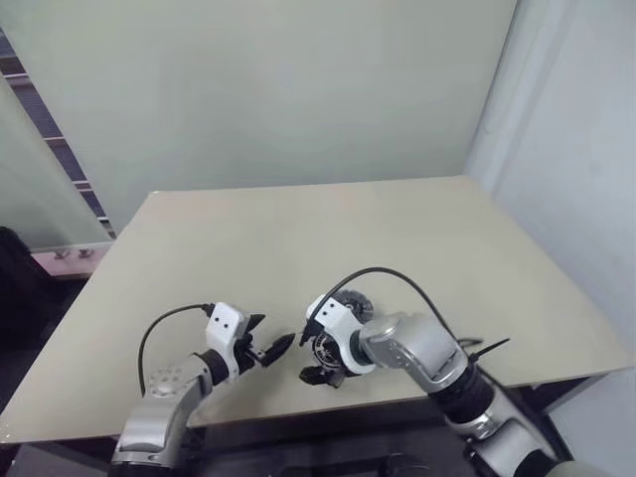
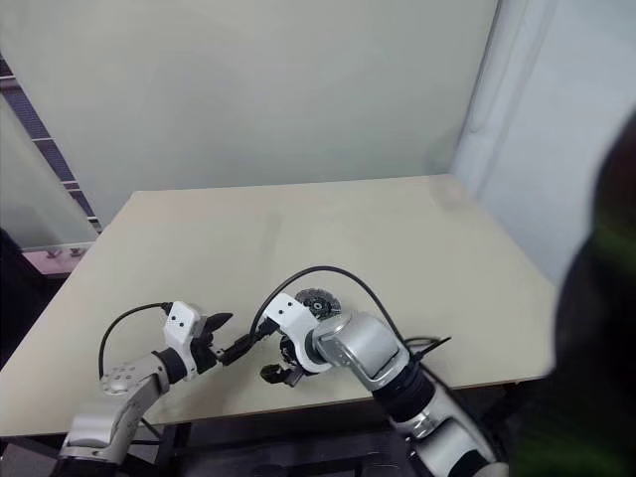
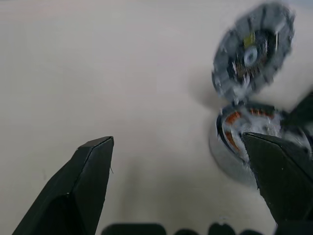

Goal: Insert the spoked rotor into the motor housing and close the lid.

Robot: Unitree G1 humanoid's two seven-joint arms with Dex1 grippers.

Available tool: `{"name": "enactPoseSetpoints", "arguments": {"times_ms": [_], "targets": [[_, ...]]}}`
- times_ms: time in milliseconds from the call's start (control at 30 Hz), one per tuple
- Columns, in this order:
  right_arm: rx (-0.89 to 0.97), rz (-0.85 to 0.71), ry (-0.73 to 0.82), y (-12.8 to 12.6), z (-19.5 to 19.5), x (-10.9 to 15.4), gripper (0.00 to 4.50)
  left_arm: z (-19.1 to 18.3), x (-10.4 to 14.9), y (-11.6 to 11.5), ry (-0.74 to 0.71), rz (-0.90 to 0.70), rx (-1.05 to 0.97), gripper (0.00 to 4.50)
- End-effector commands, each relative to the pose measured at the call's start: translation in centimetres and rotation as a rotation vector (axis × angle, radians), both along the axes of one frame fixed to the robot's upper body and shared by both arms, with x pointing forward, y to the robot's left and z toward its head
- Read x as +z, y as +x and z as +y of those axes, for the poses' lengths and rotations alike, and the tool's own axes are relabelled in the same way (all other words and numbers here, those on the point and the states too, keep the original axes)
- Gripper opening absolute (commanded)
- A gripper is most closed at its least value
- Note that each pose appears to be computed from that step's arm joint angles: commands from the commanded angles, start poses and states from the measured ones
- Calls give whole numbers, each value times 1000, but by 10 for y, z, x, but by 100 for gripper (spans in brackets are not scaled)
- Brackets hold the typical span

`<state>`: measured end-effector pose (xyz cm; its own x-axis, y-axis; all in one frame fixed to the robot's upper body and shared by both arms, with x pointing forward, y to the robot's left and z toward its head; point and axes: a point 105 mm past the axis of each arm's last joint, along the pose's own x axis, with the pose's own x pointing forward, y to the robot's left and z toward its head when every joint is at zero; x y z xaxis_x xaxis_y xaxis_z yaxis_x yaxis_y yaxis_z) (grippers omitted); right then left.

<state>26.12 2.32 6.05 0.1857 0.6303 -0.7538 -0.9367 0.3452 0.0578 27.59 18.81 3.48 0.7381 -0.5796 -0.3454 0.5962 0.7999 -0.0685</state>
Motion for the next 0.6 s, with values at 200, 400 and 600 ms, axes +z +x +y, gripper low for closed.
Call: {"name": "enactPoseSetpoints", "arguments": {"times_ms": [200,400,600], "targets": [[422,-204,-214,-12,-25,2,446,-6,2,-18,40,69,-122,450],[500,-312,-279,-4,-26,-10,446,-19,-2,-25,41,92,-182,450],[505,-341,-303,2,-23,-19,446,-26,-6,-33,48,124,-241,450]]}}
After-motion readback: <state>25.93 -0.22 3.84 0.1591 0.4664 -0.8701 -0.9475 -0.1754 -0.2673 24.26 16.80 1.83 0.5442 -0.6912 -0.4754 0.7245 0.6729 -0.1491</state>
